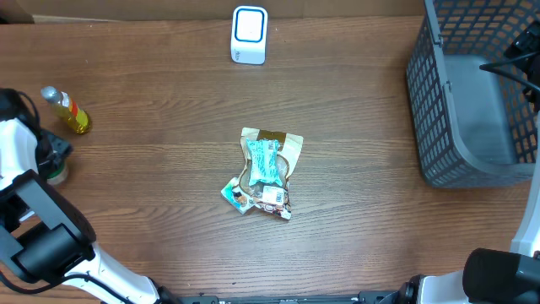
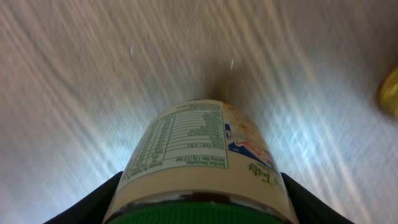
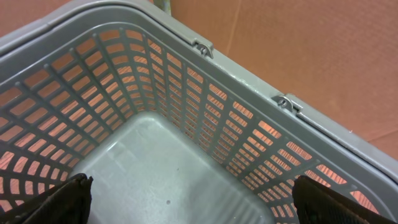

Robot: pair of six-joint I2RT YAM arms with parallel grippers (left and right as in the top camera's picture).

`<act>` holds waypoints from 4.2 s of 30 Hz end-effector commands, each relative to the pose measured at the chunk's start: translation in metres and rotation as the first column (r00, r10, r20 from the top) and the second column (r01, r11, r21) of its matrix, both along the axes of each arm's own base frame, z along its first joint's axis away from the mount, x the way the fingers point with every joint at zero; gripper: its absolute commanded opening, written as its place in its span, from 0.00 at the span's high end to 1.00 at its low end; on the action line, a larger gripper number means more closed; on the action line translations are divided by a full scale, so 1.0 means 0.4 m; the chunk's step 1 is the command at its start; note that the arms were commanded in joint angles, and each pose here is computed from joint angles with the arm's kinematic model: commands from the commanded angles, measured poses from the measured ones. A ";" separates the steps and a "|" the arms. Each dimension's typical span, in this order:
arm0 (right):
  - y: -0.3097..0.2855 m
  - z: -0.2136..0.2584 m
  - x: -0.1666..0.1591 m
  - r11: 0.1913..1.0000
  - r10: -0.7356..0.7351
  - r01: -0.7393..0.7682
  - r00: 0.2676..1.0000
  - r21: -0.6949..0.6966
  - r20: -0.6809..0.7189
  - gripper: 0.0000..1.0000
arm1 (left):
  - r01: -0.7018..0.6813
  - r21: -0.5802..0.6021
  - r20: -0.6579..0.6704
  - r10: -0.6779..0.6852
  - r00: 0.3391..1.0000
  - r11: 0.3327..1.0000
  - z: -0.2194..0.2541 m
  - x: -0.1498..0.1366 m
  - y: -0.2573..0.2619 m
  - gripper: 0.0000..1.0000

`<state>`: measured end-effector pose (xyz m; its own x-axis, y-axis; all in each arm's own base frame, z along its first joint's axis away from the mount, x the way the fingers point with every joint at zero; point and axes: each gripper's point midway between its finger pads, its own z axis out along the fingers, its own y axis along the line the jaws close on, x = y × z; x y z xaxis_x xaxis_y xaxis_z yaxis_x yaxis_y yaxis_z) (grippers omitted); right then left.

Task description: Scan the item barcode

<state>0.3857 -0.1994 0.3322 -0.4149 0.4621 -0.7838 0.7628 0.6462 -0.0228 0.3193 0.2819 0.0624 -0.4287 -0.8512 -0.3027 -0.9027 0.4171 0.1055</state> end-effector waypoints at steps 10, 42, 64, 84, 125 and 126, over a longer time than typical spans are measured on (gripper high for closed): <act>-0.005 0.010 -0.002 1.000 -0.008 0.008 1.000 -0.014 0.005 0.00 | -0.019 -0.023 0.237 0.024 0.971 1.000 0.026 0.085 0.051 0.73; -0.005 0.010 -0.002 1.000 -0.008 0.008 1.000 -0.014 0.005 0.00 | 0.032 0.060 0.151 -0.041 0.988 0.998 -0.028 0.040 0.075 0.18; -0.005 0.010 -0.002 1.000 -0.008 0.008 1.000 -0.014 0.005 0.00 | 0.056 0.103 0.263 -0.082 0.961 0.993 0.250 0.093 0.083 0.02; -0.005 0.010 -0.002 1.000 -0.008 0.008 1.000 -0.014 0.005 0.00 | 0.675 -0.248 0.488 -0.512 0.707 0.695 0.371 0.168 -0.488 0.15; -0.005 0.010 -0.002 1.000 -0.008 0.008 1.000 -0.014 0.005 0.00 | 0.852 -0.342 0.312 -0.807 0.501 0.397 0.218 0.133 -1.078 0.19; -0.005 0.010 -0.002 1.000 -0.008 0.008 1.000 -0.014 0.005 0.00 | 0.852 -0.336 0.306 -0.808 0.503 0.402 0.216 0.134 -1.074 0.19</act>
